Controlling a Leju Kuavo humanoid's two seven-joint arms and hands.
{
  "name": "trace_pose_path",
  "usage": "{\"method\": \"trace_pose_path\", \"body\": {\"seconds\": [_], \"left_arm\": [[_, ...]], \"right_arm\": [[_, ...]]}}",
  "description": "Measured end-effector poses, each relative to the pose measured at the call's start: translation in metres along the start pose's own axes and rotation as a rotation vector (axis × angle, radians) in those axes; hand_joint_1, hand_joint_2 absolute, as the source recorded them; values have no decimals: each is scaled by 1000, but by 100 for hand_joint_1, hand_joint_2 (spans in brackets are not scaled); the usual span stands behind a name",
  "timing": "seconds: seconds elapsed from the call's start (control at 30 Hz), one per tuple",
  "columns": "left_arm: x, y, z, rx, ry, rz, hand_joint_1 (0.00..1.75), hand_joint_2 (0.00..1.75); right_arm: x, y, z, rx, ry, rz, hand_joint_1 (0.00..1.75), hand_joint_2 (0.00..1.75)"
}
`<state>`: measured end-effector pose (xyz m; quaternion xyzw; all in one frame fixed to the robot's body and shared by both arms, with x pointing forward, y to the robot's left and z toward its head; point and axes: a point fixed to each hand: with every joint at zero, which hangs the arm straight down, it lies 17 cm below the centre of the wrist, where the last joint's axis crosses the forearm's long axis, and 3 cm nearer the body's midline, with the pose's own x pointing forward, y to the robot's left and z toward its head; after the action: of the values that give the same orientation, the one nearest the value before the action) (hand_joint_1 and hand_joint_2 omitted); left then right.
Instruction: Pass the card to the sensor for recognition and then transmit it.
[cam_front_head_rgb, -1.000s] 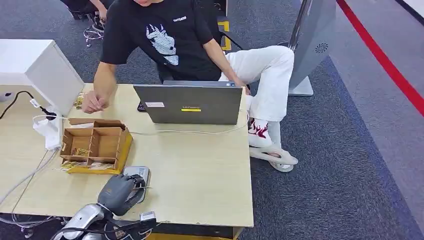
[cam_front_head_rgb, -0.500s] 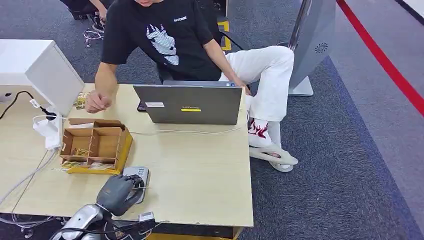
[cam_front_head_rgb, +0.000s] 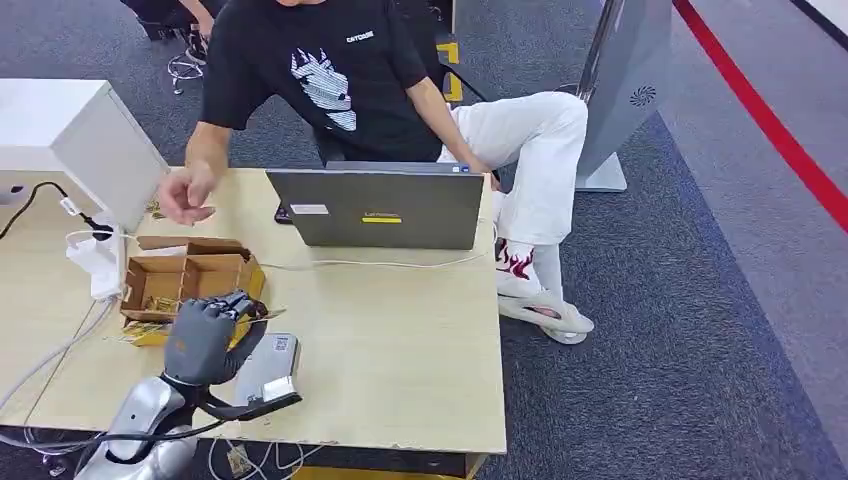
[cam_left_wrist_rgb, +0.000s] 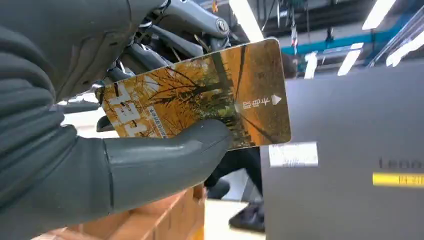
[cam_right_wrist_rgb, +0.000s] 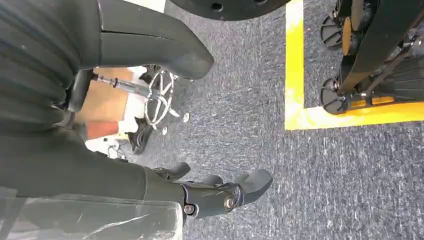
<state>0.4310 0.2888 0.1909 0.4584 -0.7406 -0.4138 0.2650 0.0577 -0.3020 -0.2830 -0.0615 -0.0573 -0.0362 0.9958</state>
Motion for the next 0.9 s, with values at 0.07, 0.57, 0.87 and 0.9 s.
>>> {"method": "trace_pose_path", "body": {"seconds": [0.07,0.57,0.87,0.9], "left_arm": [[-9,11,-11,28,-5,-40,175,175],[-113,19,-52,-62,85,-343,175,175],[-121,16,-47,-56,107,-352,0,175],[-119,16,-45,-47,108,-347,0,175]], "right_arm": [[0,0,0,-1,-1,10,0,175],[3,2,0,11,-7,51,0,175],[5,2,0,10,-9,48,0,175],[5,2,0,9,-10,47,0,175]]}}
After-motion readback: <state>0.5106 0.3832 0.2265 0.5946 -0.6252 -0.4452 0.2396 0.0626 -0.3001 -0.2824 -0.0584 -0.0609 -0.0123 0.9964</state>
